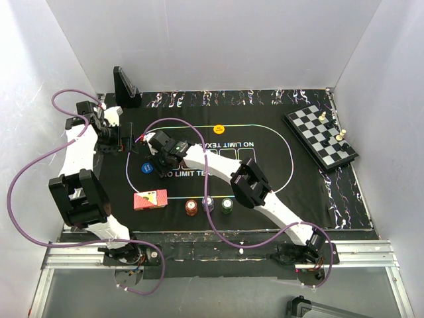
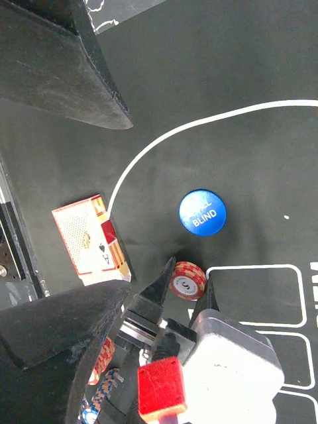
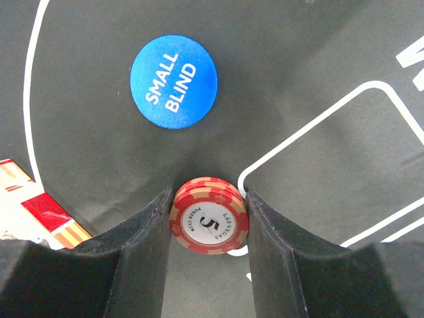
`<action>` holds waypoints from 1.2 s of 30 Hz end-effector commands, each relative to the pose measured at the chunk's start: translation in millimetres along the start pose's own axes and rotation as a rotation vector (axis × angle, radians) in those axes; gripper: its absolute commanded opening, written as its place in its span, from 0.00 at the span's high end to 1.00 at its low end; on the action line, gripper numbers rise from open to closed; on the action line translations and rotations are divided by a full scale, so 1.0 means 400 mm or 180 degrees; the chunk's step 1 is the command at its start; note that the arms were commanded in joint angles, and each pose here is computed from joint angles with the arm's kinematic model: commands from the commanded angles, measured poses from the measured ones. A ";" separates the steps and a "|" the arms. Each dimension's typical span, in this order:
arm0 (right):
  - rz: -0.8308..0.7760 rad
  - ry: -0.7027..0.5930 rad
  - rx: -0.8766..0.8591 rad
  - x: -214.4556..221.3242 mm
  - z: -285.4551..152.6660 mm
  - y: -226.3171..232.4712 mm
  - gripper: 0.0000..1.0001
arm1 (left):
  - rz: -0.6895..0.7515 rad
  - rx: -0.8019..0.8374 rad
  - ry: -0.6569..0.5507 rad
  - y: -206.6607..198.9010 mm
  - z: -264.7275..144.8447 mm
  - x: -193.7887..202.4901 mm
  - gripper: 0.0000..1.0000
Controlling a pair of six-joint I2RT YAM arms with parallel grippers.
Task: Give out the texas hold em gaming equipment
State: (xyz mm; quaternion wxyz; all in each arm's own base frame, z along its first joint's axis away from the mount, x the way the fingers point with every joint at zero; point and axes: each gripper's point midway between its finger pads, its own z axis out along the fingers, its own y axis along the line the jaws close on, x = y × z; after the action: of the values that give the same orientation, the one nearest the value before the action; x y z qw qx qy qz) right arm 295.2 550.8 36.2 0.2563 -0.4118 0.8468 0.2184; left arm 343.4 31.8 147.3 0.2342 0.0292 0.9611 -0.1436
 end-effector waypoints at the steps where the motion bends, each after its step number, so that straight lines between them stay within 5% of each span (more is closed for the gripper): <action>1: 0.0088 -0.0091 -0.0112 -0.014 0.027 0.007 0.81 | 0.0039 -0.0015 -0.0192 -0.002 -0.036 -0.020 0.02; 3: 0.0090 -0.0072 -0.0131 -0.009 0.027 0.012 0.58 | -0.0009 -0.0059 -0.0197 0.007 -0.036 -0.017 0.02; 5: 0.0113 -0.0064 -0.0152 -0.008 0.023 0.014 0.45 | -0.0083 -0.0096 -0.0212 0.015 -0.039 -0.018 0.02; 11: 0.0113 -0.0104 -0.0123 -0.022 0.000 0.009 0.20 | -0.0148 -0.0349 -0.0285 0.041 -0.062 -0.027 0.02; 18: 0.0083 -0.0324 -0.0102 -0.099 -0.096 -0.001 0.16 | -0.0119 -0.0437 -0.0312 0.038 -0.096 -0.013 0.02; 24: 0.0050 -0.0583 -0.0024 -0.184 -0.302 -0.011 0.13 | -0.0130 -0.0461 -0.0346 0.034 -0.134 -0.006 0.02; 31: -0.0032 -0.0342 -0.0178 -0.030 -0.482 0.034 0.11 | -0.0057 -0.0435 -0.0340 0.020 -0.155 0.015 0.02; 36: -0.0198 -0.0091 -0.0249 0.124 -0.503 0.083 0.10 | -0.0024 -0.0460 -0.0331 0.014 -0.159 0.040 0.02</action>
State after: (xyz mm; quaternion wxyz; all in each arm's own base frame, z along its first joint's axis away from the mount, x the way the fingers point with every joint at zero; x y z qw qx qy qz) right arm 230.7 434.5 205.8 0.3025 -0.4030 0.8232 0.2615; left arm 315.9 57.7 182.9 0.2724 -0.0083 0.9584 -0.0843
